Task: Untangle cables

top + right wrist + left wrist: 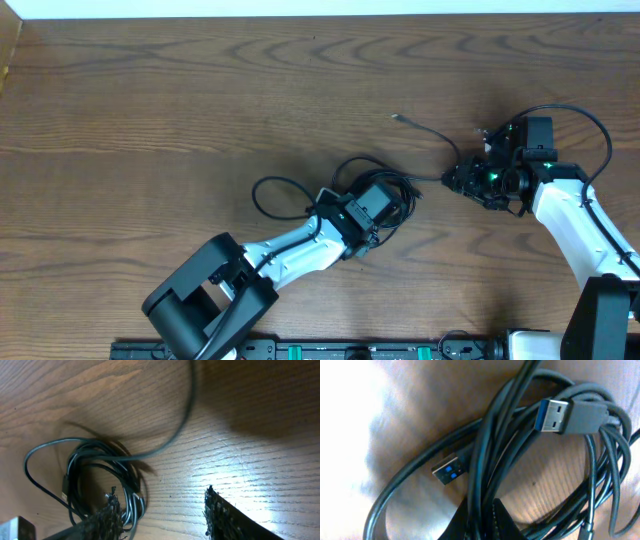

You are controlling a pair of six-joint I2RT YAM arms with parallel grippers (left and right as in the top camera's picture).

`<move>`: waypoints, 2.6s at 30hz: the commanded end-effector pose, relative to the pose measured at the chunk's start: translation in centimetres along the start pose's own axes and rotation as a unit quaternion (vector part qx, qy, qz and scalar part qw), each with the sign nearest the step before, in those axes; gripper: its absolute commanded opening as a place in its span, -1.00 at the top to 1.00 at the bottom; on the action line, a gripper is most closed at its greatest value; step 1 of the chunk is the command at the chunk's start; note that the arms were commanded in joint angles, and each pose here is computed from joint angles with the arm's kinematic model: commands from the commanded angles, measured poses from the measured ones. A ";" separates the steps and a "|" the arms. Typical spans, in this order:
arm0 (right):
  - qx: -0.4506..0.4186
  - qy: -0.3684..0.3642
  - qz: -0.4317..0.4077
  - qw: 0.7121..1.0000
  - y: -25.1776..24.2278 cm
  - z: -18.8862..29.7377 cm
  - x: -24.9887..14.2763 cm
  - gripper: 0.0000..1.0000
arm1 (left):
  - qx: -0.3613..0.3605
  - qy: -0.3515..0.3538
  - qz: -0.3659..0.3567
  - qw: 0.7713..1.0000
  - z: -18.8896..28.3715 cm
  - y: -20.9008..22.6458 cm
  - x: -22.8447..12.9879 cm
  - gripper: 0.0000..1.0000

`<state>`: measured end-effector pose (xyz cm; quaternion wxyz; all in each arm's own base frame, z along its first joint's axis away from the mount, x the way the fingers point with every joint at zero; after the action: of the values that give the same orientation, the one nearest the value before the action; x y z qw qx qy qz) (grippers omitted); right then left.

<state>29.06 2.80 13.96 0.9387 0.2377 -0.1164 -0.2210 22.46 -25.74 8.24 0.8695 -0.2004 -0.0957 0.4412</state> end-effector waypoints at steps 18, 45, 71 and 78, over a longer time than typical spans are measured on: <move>0.226 0.072 0.165 0.957 3.4 1.0 -1.7 0.07 | -0.239 0.059 -0.537 0.807 10.9 -4.4 6.7 0.85; 0.264 0.035 0.324 0.908 10.1 0.4 -4.5 -0.05 | -0.299 0.119 -0.516 0.794 11.9 -4.5 7.9 0.85; 0.086 -0.088 0.391 0.912 10.4 0.8 -4.4 0.96 | -0.428 0.239 -0.484 0.725 14.8 -6.0 5.8 0.85; 0.088 -0.102 0.351 0.927 9.9 2.4 -3.9 0.98 | -0.400 0.186 -0.478 0.760 14.0 -6.3 6.8 0.85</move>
<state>28.42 12.54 19.50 0.9129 0.2426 -0.2921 0.1496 25.99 -20.20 23.31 0.8020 -0.5494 -0.1656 -0.1659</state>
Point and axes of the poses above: each gripper's point midway between its finger pads, its own z axis back along the fingers, its own y axis along the line the jaws close on, x = y × z, the point moved 9 cm from there along z, back along the fingers, and after that the axes turned 6 degrees about -z, right-handed, at the moved point
